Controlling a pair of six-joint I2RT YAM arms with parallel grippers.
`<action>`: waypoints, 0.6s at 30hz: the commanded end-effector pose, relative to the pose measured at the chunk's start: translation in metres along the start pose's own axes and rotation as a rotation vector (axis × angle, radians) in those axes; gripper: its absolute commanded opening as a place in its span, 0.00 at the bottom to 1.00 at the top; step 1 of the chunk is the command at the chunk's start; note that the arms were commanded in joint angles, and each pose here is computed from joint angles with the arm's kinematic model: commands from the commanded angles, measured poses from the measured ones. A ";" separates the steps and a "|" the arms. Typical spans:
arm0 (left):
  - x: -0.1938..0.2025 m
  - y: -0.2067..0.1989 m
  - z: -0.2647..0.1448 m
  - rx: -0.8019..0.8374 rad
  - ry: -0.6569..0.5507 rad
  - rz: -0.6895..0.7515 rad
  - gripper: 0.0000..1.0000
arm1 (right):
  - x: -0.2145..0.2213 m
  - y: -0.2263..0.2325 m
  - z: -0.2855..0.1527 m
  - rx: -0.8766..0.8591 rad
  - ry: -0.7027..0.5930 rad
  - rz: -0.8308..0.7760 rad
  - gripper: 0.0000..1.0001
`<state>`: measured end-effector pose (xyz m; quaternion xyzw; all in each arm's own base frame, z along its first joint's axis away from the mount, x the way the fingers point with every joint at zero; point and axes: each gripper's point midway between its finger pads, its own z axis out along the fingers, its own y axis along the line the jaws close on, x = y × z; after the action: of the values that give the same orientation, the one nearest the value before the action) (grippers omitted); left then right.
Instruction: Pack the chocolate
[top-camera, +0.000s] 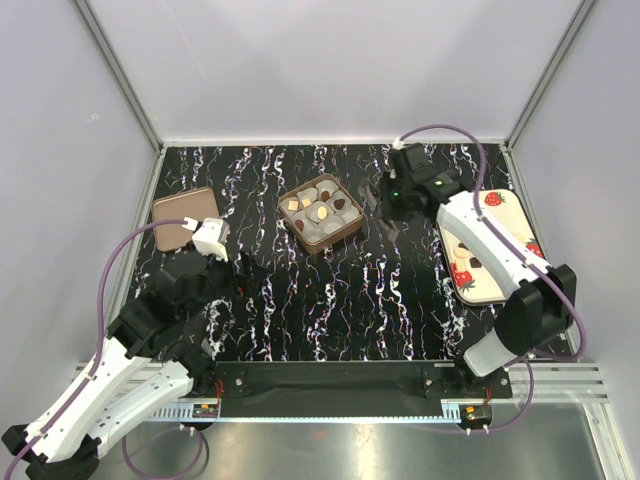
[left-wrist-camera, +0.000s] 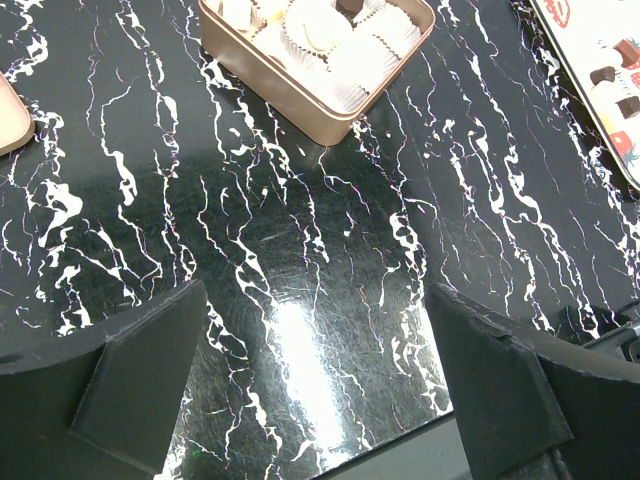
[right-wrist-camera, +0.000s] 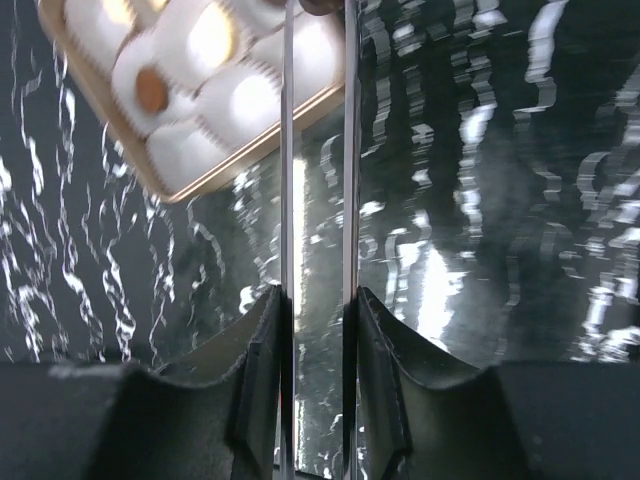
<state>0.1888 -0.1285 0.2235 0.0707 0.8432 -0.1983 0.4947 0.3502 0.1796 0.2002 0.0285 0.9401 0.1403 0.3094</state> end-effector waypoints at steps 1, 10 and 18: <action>-0.010 -0.002 0.000 0.010 -0.048 0.000 0.99 | 0.003 0.027 0.007 0.003 -0.001 -0.024 0.30; -0.011 -0.003 0.000 0.013 -0.050 0.001 0.99 | 0.027 0.053 0.024 0.004 0.051 -0.101 0.30; -0.011 -0.003 -0.001 0.016 -0.053 0.000 0.99 | 0.037 0.049 0.033 0.027 0.076 -0.111 0.32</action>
<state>0.1887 -0.1285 0.2240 0.0706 0.8426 -0.1988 0.4955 0.3309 0.2355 0.1585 -0.0320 0.9587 0.1119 0.2597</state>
